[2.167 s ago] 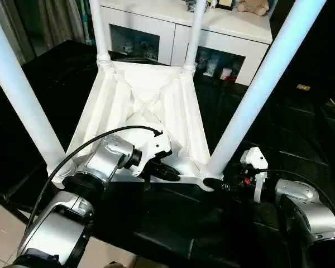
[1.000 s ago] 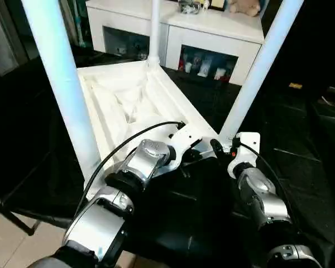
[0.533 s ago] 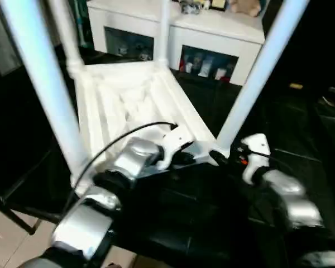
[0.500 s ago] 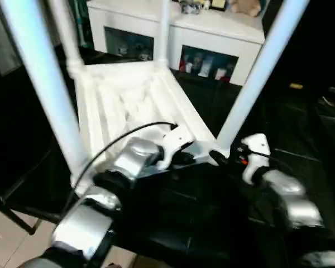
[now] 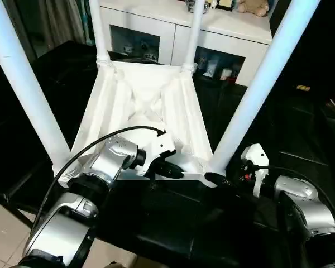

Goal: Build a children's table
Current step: Rotate leg to tighten

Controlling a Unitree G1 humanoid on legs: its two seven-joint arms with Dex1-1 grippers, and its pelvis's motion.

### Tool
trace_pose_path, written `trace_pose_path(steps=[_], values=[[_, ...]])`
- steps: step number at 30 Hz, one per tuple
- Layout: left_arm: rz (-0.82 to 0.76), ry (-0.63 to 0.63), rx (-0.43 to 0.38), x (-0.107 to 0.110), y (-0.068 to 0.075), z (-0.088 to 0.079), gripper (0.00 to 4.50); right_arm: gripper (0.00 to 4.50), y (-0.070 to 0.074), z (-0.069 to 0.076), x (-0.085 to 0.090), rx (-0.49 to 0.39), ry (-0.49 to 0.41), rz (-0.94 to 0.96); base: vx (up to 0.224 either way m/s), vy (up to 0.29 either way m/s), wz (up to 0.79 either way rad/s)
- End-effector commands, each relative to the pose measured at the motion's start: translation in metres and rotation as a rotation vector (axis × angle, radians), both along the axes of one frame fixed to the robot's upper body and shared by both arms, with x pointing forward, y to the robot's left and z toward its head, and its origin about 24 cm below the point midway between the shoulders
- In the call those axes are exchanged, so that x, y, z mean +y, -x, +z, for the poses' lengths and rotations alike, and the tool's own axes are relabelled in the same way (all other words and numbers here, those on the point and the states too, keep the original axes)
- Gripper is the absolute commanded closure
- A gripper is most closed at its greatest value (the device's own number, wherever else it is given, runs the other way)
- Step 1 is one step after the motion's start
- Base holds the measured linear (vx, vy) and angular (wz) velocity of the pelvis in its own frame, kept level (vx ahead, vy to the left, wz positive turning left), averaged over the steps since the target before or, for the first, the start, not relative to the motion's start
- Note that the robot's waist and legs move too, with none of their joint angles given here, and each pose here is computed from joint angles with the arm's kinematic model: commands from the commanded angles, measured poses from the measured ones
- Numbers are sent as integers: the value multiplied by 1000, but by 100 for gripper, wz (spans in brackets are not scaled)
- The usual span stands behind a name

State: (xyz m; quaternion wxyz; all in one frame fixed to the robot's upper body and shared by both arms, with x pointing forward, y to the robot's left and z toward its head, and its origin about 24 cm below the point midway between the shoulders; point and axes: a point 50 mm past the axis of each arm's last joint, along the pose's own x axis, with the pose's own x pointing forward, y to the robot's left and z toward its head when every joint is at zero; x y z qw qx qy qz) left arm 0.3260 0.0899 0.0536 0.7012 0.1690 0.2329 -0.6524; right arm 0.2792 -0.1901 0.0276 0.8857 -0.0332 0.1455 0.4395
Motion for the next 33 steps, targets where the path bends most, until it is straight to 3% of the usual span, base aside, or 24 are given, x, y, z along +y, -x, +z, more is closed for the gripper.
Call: trace_pose_path(steps=[1,10,16,21,23,24,29,33], values=[[-45,-1,90,-4,12,-15,450,105,-1,3,-3,-2,-9,-14,0,0,0],[-46,3,99,-3,13,-14,450,175,-1,6,-5,5,-43,7,0,0,0],[-36,6,109,-3,13,-16,450,184,1,3,-6,18,-50,-10,0,0,0],[54,-1,92,-9,8,-19,450,185,-7,-7,-8,18,-68,-193,0,0,0],[180,-13,69,-16,0,-22,450,185,-16,-17,-13,3,-7,-413,0,0,0],[180,-13,69,-16,0,-22,450,185,-16,-17,-13,3,-7,-413,0,0,0],[379,-15,28,-39,-10,-25,450,186,-27,-29,-13,39,23,-767,0,0,0],[414,-41,-9,-52,-11,-27,450,186,-32,-28,-3,37,-1,-841,0,0,0]])
